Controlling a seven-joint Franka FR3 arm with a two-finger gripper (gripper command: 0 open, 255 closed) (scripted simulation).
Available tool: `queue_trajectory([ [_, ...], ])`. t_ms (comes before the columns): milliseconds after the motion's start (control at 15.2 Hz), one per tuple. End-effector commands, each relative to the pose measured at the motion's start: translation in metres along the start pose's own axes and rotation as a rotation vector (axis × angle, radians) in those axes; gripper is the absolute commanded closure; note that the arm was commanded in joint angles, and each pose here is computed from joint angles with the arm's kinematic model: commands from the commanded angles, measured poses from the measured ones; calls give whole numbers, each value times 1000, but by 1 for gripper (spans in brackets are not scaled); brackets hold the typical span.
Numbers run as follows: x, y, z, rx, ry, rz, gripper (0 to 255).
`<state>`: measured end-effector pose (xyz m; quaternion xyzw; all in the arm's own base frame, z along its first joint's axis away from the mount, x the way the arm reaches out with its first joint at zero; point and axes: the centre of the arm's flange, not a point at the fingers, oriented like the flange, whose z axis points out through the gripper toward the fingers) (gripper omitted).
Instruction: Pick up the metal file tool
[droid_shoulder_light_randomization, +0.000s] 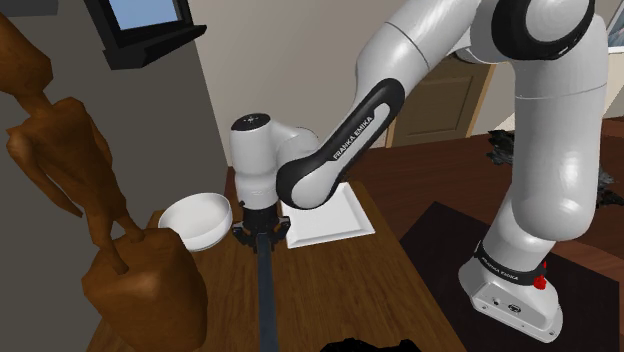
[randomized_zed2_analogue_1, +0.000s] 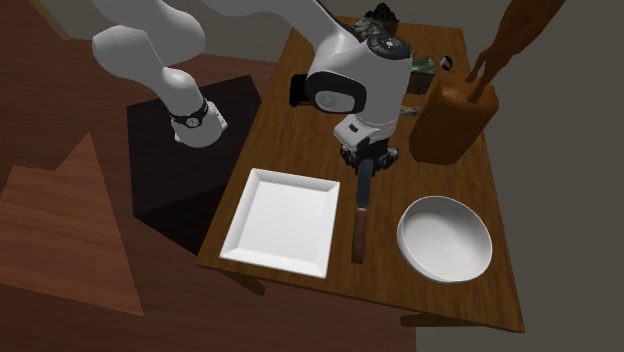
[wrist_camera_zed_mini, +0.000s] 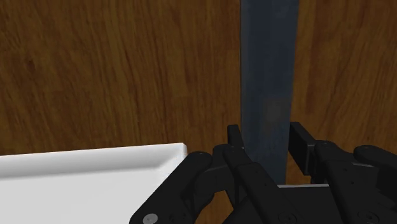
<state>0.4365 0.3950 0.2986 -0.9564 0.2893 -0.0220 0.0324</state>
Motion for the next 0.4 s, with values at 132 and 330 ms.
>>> queue_trajectory([
  [132,0,-1,-21,0,0,0,255],
  [330,0,-1,-27,0,0,0,255],
])
